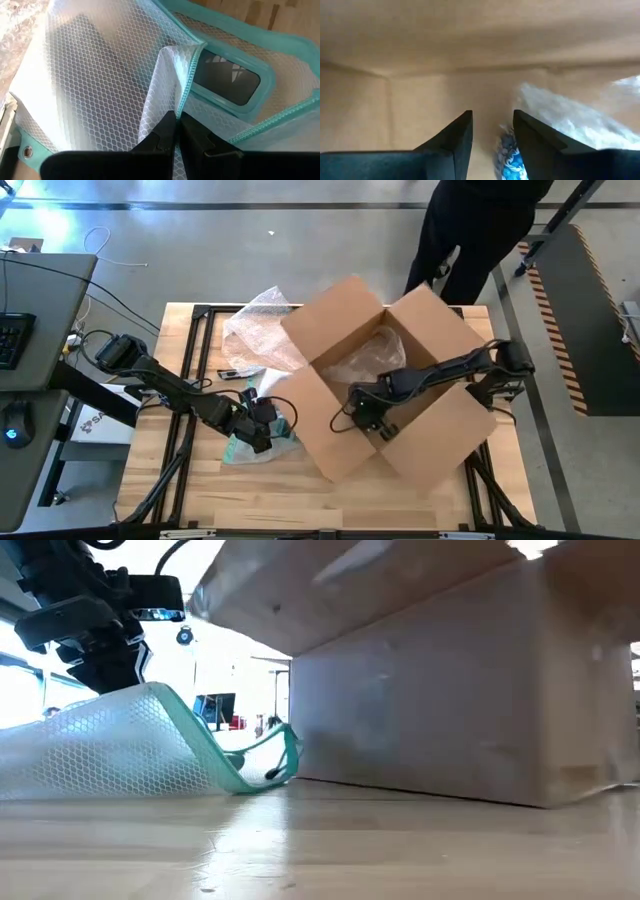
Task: Unpack boxes
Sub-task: Put the blue scented candle into the white zip bag
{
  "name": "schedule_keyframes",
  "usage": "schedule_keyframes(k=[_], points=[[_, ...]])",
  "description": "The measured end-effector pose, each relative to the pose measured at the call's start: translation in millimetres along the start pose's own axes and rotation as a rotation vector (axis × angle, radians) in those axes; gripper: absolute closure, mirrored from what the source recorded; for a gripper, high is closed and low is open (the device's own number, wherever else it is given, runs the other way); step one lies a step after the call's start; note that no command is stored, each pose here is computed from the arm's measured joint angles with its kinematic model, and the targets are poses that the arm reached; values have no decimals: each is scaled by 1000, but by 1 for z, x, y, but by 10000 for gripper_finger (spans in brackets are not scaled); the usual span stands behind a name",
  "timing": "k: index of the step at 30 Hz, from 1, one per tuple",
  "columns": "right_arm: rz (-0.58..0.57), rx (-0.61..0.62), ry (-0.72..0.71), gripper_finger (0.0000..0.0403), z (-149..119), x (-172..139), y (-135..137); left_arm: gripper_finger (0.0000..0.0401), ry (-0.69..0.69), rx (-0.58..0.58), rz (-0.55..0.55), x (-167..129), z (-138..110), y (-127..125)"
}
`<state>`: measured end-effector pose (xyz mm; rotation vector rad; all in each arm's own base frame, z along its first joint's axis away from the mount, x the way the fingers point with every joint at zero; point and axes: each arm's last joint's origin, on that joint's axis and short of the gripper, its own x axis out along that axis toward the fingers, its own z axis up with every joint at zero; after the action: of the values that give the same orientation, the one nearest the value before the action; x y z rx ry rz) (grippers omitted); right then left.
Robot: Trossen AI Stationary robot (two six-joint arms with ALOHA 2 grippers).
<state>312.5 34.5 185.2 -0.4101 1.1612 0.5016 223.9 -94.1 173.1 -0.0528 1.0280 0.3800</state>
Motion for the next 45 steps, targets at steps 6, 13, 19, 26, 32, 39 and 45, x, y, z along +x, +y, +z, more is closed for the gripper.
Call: schedule_keyframes(k=[6,13,19,26,32,39,45], points=[[6,56,79,274,1,-34,-12,401,0,-1,-1,0,0,0],[45,247,97,235,-24,-41,-39,401,-7,-1,7,0,0,0],[70,388,-11,131,-33,-42,-57,401,-13,-3,13,0,0,0],[19,513,-55,80,-37,-10,-42,401,-21,-23,23,0,1,1],[-49,616,-51,100,-40,7,-28,401,-26,-31,21,0,1,0],[-127,661,-39,110,-47,17,-21,401,-28,-34,20,0,1,0],[-162,664,-46,142,-45,19,-18,401,-29,-35,19,0,1,0]])
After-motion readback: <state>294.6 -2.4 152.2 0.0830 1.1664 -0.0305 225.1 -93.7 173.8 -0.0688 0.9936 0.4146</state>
